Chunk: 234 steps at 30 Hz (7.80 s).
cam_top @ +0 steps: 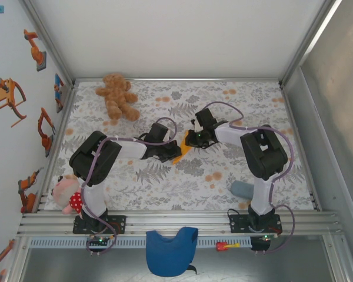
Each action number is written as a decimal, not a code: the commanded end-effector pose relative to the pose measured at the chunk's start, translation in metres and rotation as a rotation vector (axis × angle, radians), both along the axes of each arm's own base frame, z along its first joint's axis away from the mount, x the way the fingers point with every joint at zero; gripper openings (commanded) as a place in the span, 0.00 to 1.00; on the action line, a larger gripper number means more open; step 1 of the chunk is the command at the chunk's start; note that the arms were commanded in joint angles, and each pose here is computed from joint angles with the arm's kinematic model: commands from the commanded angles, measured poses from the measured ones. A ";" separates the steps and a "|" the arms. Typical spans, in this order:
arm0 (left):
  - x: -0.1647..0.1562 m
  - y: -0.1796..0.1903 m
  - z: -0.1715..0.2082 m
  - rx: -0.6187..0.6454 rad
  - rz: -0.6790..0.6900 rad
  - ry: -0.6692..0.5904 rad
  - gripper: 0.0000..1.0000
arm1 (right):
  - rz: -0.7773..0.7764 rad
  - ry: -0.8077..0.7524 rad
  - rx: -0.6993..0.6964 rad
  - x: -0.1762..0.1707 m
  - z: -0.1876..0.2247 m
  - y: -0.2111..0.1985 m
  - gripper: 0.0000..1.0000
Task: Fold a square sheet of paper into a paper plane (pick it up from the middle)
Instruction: Fold the wing for the fifth time at the center of the table, then turn over a paper plane at the center of the table.
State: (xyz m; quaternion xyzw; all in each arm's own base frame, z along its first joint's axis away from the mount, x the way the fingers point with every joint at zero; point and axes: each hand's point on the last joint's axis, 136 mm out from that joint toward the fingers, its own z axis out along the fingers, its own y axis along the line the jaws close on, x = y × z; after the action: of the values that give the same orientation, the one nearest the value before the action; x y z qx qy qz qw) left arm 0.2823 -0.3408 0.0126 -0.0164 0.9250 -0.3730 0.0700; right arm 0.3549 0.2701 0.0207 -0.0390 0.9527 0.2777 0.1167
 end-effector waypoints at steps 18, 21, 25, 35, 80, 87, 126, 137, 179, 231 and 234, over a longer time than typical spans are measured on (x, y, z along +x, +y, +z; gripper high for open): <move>-0.009 -0.007 0.014 0.046 -0.125 -0.009 0.09 | 0.040 0.106 -0.073 -0.029 -0.058 -0.029 0.06; -0.008 -0.006 0.009 0.078 -0.134 0.007 0.08 | 0.039 0.111 -0.070 -0.028 -0.058 -0.028 0.05; -0.010 -0.002 0.006 0.108 -0.133 0.019 0.07 | 0.039 0.120 -0.070 -0.029 -0.060 -0.028 0.05; -0.021 0.006 0.003 0.128 -0.149 0.049 0.08 | 0.041 0.136 -0.078 -0.030 -0.064 -0.029 0.05; -0.075 0.046 -0.028 0.264 -0.137 0.163 0.05 | 0.006 0.231 -0.198 -0.041 -0.094 -0.048 0.03; -0.087 0.057 -0.037 0.280 -0.121 0.191 0.05 | 0.005 0.237 -0.201 -0.042 -0.095 -0.048 0.03; 0.011 0.008 -0.001 0.115 0.012 0.016 0.03 | 0.009 0.179 -0.009 -0.029 -0.042 -0.016 0.02; -0.010 0.030 -0.027 0.203 0.030 0.101 0.02 | 0.085 -0.050 0.052 0.004 0.027 0.000 0.03; -0.019 0.027 -0.013 0.163 0.008 0.102 0.04 | -0.241 -0.101 0.012 0.067 0.009 -0.098 0.04; -0.004 0.171 0.059 0.335 0.233 -0.265 0.97 | -0.481 0.006 -0.443 -0.035 0.041 -0.009 0.38; -0.004 0.172 0.057 0.338 0.235 -0.262 0.97 | -0.488 0.026 -0.423 -0.036 0.036 -0.005 0.35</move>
State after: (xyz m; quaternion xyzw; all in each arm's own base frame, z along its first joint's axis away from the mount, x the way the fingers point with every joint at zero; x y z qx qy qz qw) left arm 0.2750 -0.1707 0.0689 -0.0693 0.9491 -0.2059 0.2282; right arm 0.3213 0.2620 0.0584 0.1509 0.9751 0.0335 0.1589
